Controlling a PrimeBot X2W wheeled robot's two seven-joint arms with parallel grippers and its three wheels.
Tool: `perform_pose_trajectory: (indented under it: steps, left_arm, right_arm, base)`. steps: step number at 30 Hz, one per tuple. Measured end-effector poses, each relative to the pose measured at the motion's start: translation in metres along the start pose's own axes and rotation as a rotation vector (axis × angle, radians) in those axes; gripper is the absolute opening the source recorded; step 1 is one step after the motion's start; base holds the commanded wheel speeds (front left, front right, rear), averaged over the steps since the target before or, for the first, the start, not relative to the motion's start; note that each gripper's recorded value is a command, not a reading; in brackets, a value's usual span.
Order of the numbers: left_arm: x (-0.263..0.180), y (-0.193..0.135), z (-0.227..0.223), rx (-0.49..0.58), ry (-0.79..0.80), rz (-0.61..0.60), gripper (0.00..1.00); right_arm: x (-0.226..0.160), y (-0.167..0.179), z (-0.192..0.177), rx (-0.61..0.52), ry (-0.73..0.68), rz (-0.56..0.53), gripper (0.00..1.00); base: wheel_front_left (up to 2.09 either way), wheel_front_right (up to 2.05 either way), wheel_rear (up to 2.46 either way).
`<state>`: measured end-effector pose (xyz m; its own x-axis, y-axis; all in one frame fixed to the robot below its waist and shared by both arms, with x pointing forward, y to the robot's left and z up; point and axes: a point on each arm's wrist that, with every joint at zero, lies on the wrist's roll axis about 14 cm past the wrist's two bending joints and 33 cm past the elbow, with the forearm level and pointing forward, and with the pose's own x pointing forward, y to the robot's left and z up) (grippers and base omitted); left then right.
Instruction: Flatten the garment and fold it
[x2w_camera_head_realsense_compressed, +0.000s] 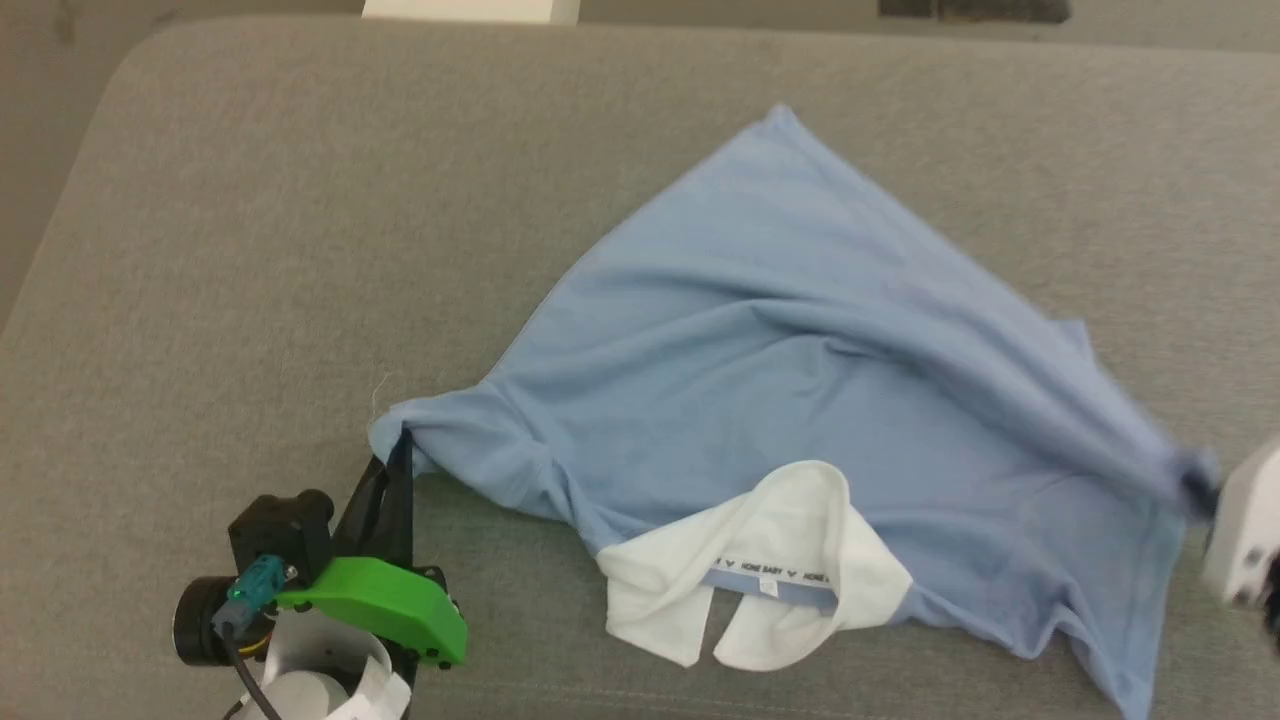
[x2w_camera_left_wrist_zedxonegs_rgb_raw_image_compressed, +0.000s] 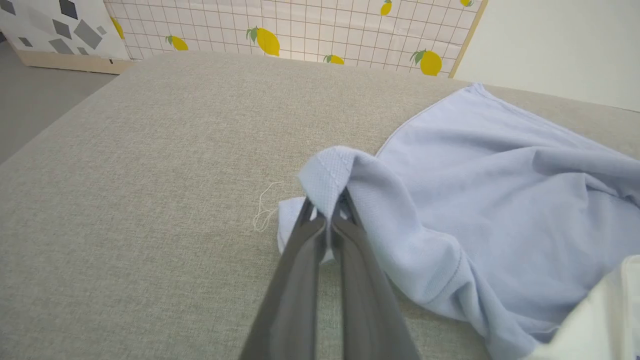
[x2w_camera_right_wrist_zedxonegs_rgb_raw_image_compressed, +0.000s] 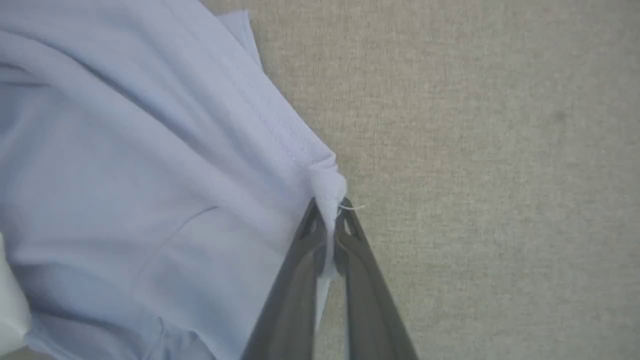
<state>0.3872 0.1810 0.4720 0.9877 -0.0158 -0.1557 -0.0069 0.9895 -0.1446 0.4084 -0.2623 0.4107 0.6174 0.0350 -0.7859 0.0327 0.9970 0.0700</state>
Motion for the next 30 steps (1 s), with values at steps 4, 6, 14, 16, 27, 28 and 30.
perform_pose_trajectory:
  steps: [4, 6, 14, 16, 27, 28, 30]
  left_arm:
    - [-0.002, -0.008, 0.0, -0.004, 0.005, -0.027, 0.0]
    - [-0.002, -0.01, -0.003, -0.011, 0.016, -0.031, 0.0]
    - [-0.002, -0.011, -0.018, -0.018, 0.05, -0.037, 0.0]
    - [-0.002, -0.011, -0.018, -0.019, 0.05, -0.038, 0.0]
    - [0.001, -0.015, -0.018, -0.055, 0.039, -0.037, 0.0]
    - [0.001, -0.015, -0.018, -0.056, 0.039, -0.038, 0.0]
    - [0.005, -0.017, -0.018, -0.057, 0.037, -0.043, 0.0]
  right_arm:
    - [-0.01, 0.015, -0.065, 0.076, 0.096, 0.031, 0.0]
    - [-0.013, 0.028, -0.092, 0.112, 0.148, 0.058, 0.0]
    - [-0.017, 0.041, -0.103, 0.177, 0.111, 0.088, 0.6]
    - [-0.02, 0.037, -0.082, 0.193, 0.011, 0.086, 1.0]
    - [-0.071, 0.048, 0.082, 0.254, -0.674, 0.205, 1.0]
    - [-0.071, 0.051, 0.088, 0.236, -0.689, 0.213, 1.0]
    - [-0.066, 0.062, 0.105, 0.203, -0.708, 0.241, 1.0]
  base:
    - [0.0, 0.0, 0.0]
    - [0.0, 0.0, 0.0]
    - [0.0, 0.0, 0.0]
    - [0.0, 0.0, 0.0]
    - [0.0, 0.0, 0.0]
    - [0.0, 0.0, 0.0]
    - [0.0, 0.0, 0.0]
